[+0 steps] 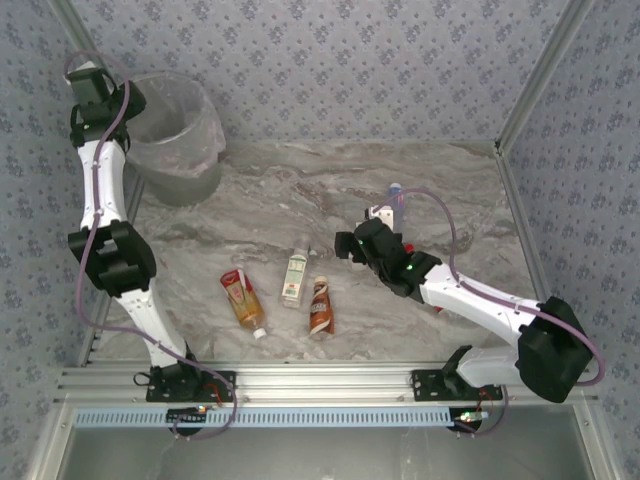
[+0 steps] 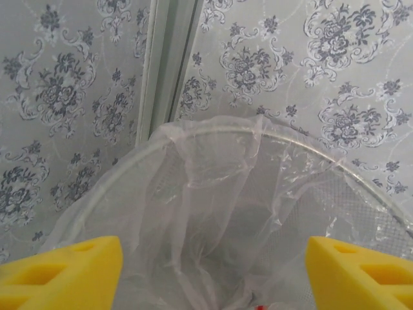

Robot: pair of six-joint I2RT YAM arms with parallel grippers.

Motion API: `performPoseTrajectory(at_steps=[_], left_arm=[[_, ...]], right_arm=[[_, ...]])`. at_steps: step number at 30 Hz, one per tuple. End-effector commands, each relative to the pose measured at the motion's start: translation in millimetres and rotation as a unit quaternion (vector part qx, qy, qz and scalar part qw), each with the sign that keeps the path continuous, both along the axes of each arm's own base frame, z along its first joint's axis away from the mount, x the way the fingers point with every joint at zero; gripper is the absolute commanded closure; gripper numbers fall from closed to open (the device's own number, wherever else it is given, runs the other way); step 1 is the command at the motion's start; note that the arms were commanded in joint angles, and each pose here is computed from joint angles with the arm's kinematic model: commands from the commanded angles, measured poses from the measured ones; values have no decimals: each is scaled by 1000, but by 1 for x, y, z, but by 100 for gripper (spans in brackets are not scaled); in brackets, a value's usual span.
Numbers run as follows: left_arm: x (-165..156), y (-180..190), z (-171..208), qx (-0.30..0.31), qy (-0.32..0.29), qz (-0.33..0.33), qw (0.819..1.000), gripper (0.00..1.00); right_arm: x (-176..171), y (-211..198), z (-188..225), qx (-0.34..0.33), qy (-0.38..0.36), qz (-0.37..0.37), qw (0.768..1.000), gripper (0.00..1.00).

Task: Put the plastic bottles in the bin

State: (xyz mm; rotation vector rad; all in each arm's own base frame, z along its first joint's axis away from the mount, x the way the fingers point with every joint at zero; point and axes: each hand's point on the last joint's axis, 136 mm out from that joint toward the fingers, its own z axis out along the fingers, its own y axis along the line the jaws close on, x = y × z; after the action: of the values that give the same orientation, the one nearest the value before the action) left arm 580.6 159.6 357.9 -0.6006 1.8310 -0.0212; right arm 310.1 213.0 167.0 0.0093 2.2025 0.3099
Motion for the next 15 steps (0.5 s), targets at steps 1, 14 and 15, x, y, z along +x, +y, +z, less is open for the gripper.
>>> performPoseTrajectory(at_steps=[1, 14, 15], left_arm=[[-4, 4, 3, -2, 17, 5, 1000, 20], [-9, -16, 24, -34, -2, -36, 999, 1], [-9, -19, 27, -34, -5, -42, 999, 1]], right_arm=[[3, 3, 8, 6, -3, -8, 1000, 1], [3, -4, 4, -5, -5, -23, 1000, 1], [3, -4, 3, -6, -5, -23, 1000, 1]])
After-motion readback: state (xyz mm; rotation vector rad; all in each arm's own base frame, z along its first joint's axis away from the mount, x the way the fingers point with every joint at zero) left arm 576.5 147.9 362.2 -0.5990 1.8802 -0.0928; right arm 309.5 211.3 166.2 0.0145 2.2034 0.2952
